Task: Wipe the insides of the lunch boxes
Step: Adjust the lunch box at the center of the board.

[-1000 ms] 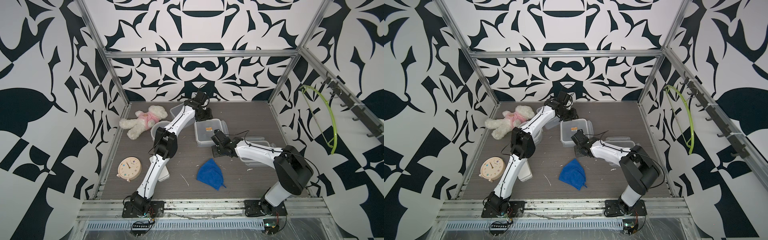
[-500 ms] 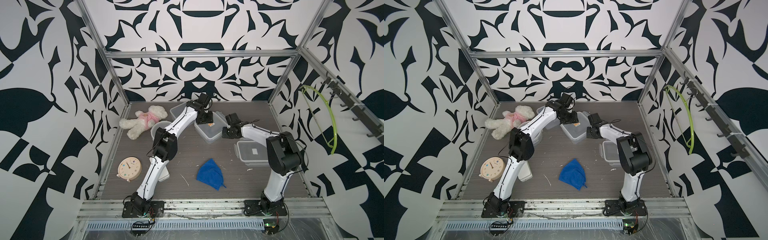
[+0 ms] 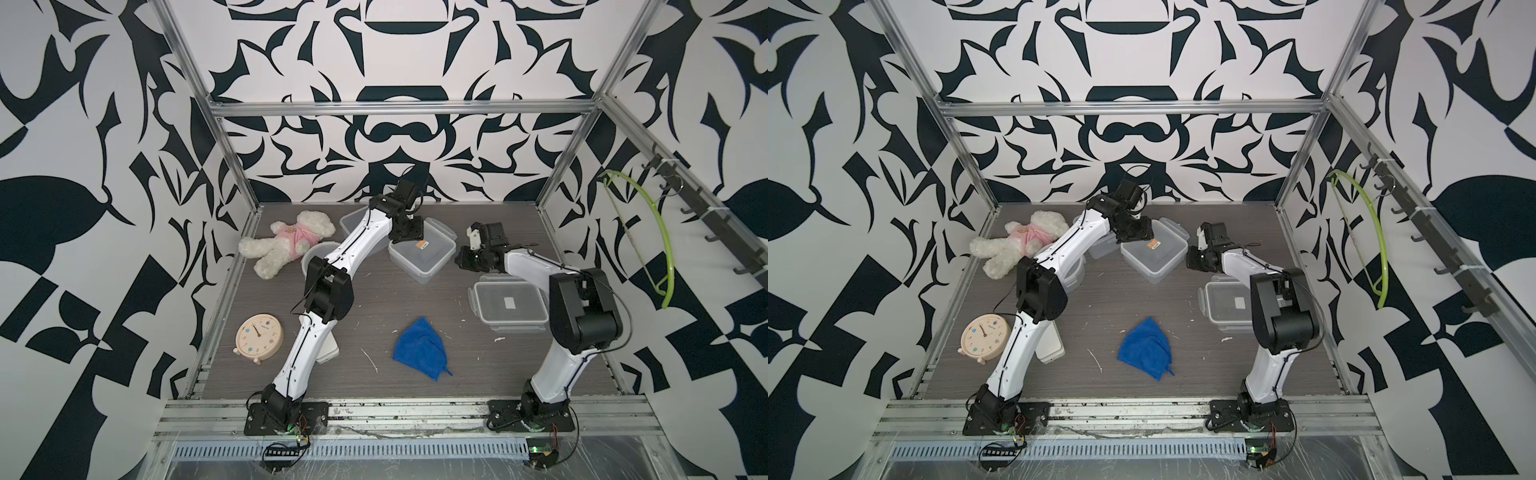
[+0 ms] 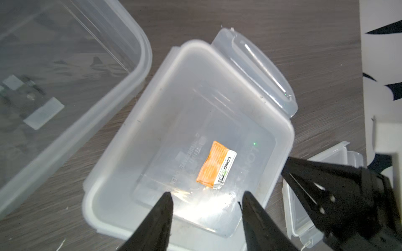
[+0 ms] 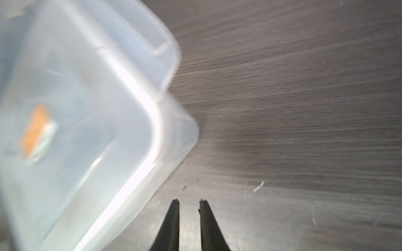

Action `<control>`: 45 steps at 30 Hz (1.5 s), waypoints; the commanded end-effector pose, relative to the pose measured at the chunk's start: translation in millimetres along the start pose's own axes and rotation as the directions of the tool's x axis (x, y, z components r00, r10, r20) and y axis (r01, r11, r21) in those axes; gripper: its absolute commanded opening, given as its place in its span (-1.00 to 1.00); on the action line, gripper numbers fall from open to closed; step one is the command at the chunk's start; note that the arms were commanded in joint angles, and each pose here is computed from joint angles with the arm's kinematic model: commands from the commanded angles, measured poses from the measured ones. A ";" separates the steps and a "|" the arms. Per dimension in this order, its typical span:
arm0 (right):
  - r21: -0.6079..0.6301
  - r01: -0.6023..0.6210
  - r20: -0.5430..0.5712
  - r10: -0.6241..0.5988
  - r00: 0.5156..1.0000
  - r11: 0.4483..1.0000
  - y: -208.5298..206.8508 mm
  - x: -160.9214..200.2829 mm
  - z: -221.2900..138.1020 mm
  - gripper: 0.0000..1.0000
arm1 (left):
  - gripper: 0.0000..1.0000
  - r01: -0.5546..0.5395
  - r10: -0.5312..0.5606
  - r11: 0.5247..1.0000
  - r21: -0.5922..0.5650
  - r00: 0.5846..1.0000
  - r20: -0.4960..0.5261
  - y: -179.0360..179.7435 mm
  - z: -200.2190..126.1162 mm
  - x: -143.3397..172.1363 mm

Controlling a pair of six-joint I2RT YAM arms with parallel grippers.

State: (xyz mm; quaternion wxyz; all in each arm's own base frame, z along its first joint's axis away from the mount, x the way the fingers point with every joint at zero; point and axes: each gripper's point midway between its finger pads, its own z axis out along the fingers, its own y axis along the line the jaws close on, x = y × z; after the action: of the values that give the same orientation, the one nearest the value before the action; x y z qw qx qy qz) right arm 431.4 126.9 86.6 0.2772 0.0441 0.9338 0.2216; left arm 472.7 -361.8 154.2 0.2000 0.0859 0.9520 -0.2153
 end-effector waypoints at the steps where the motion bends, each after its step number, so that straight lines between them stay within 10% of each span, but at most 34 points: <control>1: -0.187 0.024 0.119 -0.002 0.993 0.982 42.4 -28.6 -26.8 -0.57 | 0.11 0.012 -0.011 0.999 -0.035 0.999 0.032 11.9 -5.5 -11.7; 26: -0.115 0.020 0.073 -0.012 0.997 0.993 36.5 -47.9 -13.0 -0.44 | 0.11 0.026 -0.017 0.958 -0.287 0.999 0.034 88.2 16.8 0.6; 45: -0.128 -0.142 0.049 0.149 0.988 0.982 -10.0 -70.1 -10.9 -0.12 | 0.16 0.100 -0.100 0.995 -0.003 0.992 -0.080 6.3 34.7 59.5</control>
State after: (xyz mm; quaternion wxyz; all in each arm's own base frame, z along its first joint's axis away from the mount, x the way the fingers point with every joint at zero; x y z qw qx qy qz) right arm 474.7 106.1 103.0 0.2713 0.0986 0.9170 0.2752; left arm 462.8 -349.7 100.2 0.1919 0.0412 0.9612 -0.1936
